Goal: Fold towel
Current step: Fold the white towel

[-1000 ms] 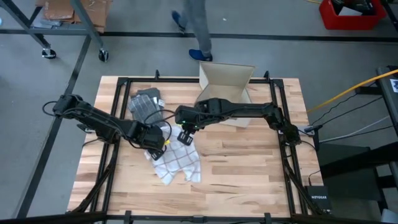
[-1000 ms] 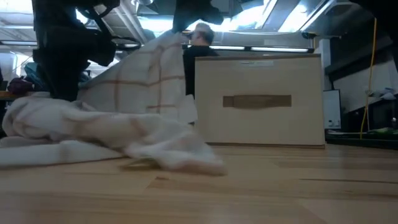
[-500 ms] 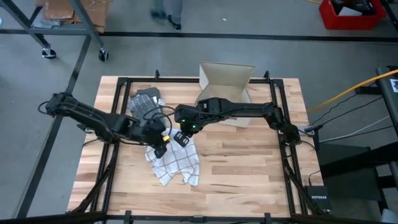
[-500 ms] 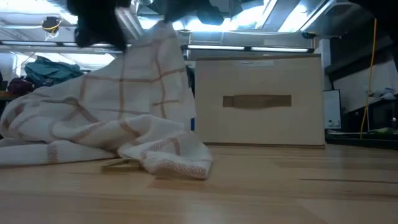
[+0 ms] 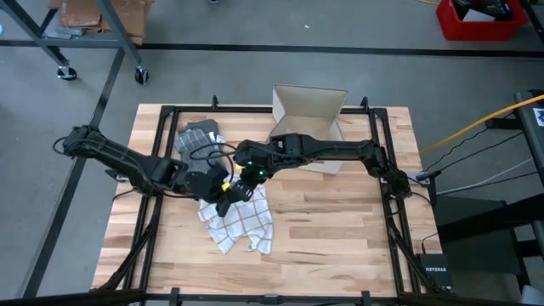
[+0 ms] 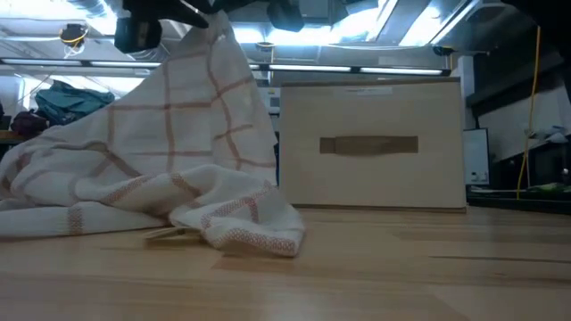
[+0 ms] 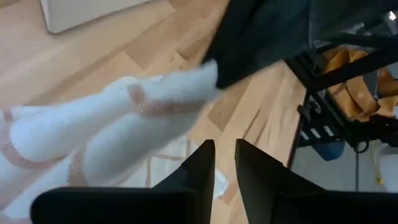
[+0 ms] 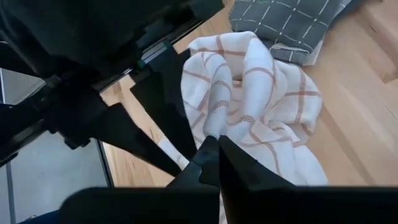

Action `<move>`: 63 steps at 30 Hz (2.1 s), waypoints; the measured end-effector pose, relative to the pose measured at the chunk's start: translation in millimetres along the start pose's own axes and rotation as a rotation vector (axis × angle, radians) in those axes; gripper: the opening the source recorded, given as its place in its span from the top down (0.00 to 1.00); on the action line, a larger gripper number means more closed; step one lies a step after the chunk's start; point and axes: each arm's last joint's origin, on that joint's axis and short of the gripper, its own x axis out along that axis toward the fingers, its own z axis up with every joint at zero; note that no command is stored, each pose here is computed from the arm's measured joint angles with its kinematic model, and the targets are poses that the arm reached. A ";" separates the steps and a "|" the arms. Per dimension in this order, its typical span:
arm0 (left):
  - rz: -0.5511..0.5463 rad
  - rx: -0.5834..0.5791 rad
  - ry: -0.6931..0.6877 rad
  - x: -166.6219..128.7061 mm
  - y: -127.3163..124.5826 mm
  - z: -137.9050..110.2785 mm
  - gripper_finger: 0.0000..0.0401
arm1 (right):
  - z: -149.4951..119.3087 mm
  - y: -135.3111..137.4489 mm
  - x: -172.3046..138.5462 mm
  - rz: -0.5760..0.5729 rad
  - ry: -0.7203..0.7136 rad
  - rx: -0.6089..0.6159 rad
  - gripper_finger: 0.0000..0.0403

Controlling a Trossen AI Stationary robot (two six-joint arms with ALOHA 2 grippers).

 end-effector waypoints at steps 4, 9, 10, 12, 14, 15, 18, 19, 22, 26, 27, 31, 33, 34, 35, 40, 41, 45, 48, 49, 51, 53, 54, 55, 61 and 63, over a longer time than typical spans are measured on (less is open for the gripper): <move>0.015 0.035 -0.019 -0.3 -0.1 -0.7 0.86 | -0.3 0.2 0.0 0.004 0.004 -0.018 1.00; 0.046 0.001 -0.052 -0.3 1.5 0.0 0.89 | 0.8 -1.8 -0.2 0.002 0.007 -0.020 1.00; 0.049 -0.013 -0.052 -0.3 1.8 -0.2 0.90 | 1.0 -2.2 -0.3 0.009 0.013 -0.023 1.00; 0.059 -0.011 -0.047 -0.4 2.7 -0.8 0.92 | 0.9 -2.2 -0.4 0.031 0.029 -0.045 1.00; 0.065 -0.005 -0.044 -0.4 3.3 -1.0 0.94 | 0.5 -2.0 -0.5 0.048 0.043 -0.069 1.00; 0.066 -0.003 -0.045 -0.4 3.3 -1.0 0.95 | 0.0 -1.7 -0.5 0.058 0.051 -0.084 1.00; 0.104 -0.002 -0.029 -0.6 7.1 -3.1 0.98 | -2.1 -0.9 -0.6 0.101 0.091 -0.141 1.00; 0.134 -0.007 -0.021 -0.9 9.7 -4.3 0.99 | -3.2 -0.4 -0.7 0.121 0.109 -0.160 1.00; 0.230 -0.017 0.015 -2.6 19.0 -9.0 1.00 | -6.5 0.8 -0.9 0.150 0.148 -0.182 1.00; 0.354 -0.006 0.035 -6.0 30.0 -13.4 0.99 | -10.6 3.9 -0.5 0.152 0.167 -0.192 1.00; 0.385 0.007 0.029 -7.0 32.4 -13.9 0.99 | -10.7 4.1 -0.6 0.158 0.169 -0.192 1.00; 0.492 0.082 -0.053 -9.9 39.4 -12.5 1.00 | -10.6 5.6 -0.7 0.190 0.178 -0.191 1.00; 0.532 0.144 -0.111 -10.7 40.7 -10.3 0.99 | -10.5 5.9 -0.8 0.196 0.181 -0.177 1.00; 0.549 0.181 -0.140 -11.0 40.8 -9.2 0.98 | -10.1 6.2 -0.7 0.198 0.177 -0.165 1.00; 0.566 0.217 -0.163 -11.3 40.9 -8.2 0.98 | -9.2 6.8 -0.7 0.202 0.170 -0.150 1.00; 0.635 0.365 -0.200 -11.5 43.7 -2.9 0.98 | -2.1 10.7 -0.5 0.211 0.083 -0.129 1.00; 0.632 0.362 -0.192 -11.3 44.1 -2.1 0.98 | -0.6 10.5 -0.3 0.188 0.056 -0.111 1.00; 0.515 0.285 -0.114 -19.2 36.7 -1.4 1.00 | 1.9 3.4 0.0 0.050 -0.008 -0.020 1.00; 0.396 0.331 -0.032 -30.5 28.0 -6.9 0.99 | 7.2 -5.1 -0.9 -0.001 -0.037 0.047 1.00; 0.359 0.344 -0.012 -33.8 25.3 -9.4 0.99 | 9.9 -8.4 -1.4 -0.003 -0.044 0.074 1.00; 0.301 0.381 0.033 -39.3 21.1 -15.4 1.00 | 15.9 -12.3 -2.3 0.020 -0.061 0.115 1.00; 0.252 0.407 0.077 -42.2 17.6 -20.9 1.00 | 22.3 -13.8 -3.4 0.062 -0.087 0.137 1.00; 0.233 0.411 0.092 -42.9 15.9 -23.2 0.99 | 25.0 -13.1 -4.6 0.086 -0.103 0.136 1.00; 0.212 0.407 0.102 -43.4 14.1 -24.8 0.99 | 28.0 -12.7 -5.7 0.103 -0.125 0.135 1.00; 0.074 0.323 0.061 -41.9 -0.5 -23.4 0.94 | 38.0 -5.2 -9.9 0.156 -0.252 0.120 1.00; 0.043 0.297 0.035 -41.1 -3.8 -20.7 0.91 | 39.6 -4.7 -10.4 0.155 -0.275 0.120 1.00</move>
